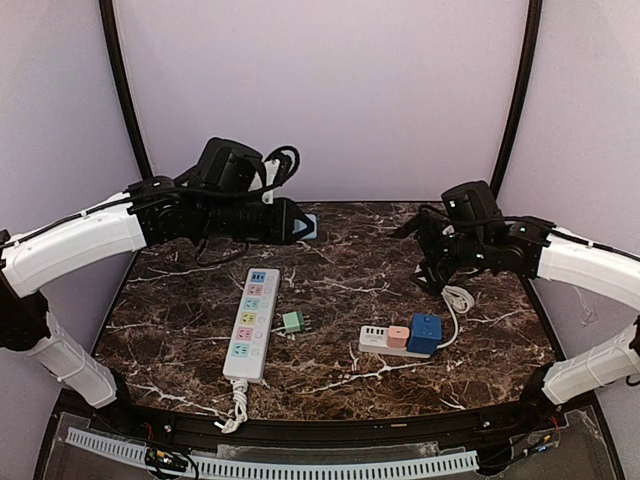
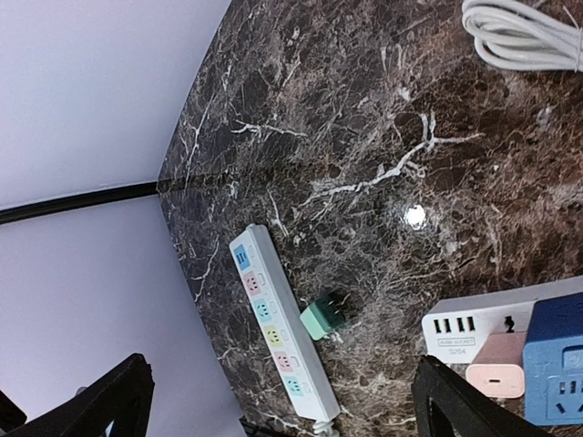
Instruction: Insert the plug
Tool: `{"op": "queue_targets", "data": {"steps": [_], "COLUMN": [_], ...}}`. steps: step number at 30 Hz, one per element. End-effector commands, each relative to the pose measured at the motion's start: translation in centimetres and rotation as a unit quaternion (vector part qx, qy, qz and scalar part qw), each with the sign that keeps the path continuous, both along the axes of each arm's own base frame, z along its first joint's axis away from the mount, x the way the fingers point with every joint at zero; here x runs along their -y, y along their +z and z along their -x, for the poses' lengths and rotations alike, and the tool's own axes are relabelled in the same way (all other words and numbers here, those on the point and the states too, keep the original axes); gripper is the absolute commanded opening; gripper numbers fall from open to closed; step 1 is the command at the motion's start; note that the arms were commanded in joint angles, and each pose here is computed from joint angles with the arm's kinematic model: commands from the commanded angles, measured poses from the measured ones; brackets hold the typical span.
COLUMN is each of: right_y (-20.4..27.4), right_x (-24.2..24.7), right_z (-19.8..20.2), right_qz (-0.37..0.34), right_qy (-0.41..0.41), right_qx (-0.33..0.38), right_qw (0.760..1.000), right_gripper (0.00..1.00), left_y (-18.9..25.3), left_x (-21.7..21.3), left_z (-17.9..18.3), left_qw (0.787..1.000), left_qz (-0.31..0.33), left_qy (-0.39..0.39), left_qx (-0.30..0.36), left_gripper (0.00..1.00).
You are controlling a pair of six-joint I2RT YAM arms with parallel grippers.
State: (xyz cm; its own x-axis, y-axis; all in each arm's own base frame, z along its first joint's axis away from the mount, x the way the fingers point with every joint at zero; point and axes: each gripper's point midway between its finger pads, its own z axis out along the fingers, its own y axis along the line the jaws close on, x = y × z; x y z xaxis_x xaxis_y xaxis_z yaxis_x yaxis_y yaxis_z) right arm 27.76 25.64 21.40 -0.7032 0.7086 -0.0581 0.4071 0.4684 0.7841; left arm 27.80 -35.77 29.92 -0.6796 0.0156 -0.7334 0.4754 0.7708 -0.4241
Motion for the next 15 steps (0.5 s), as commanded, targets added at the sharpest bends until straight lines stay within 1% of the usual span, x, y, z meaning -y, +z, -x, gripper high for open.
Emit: {"op": "queue_targets", "data": {"steps": [1,5,10,15], "right_y": [1.0,1.7,1.4,0.8], "right_x": [1.8,1.8,1.5,2.4], "right_z": [-0.3,-0.5,-0.1,0.5], "right_qz": [0.08,0.131,0.17,0.195], "right_qy": [0.029,0.069,0.122,0.134], "right_qx": [0.057,0.082,0.081,0.088], "right_qw": [0.995,0.986,0.974,0.968], "right_gripper": [0.99,0.99,0.99,0.99], "left_y": [-1.0,-1.3,-2.0,-2.7], "left_x": [-4.1,-7.0,-9.5,-11.2], "left_z": [1.3,2.6,3.2,3.6], "left_qw": [0.996,0.991,0.985,0.978], "left_qz": [-0.078,-0.125,-0.154,-0.182], "left_qy": [0.008,0.012,0.027,0.028], "left_qx": [-0.028,-0.046,-0.073,-0.098], "left_gripper": [0.01,0.01,0.01,0.01]}}
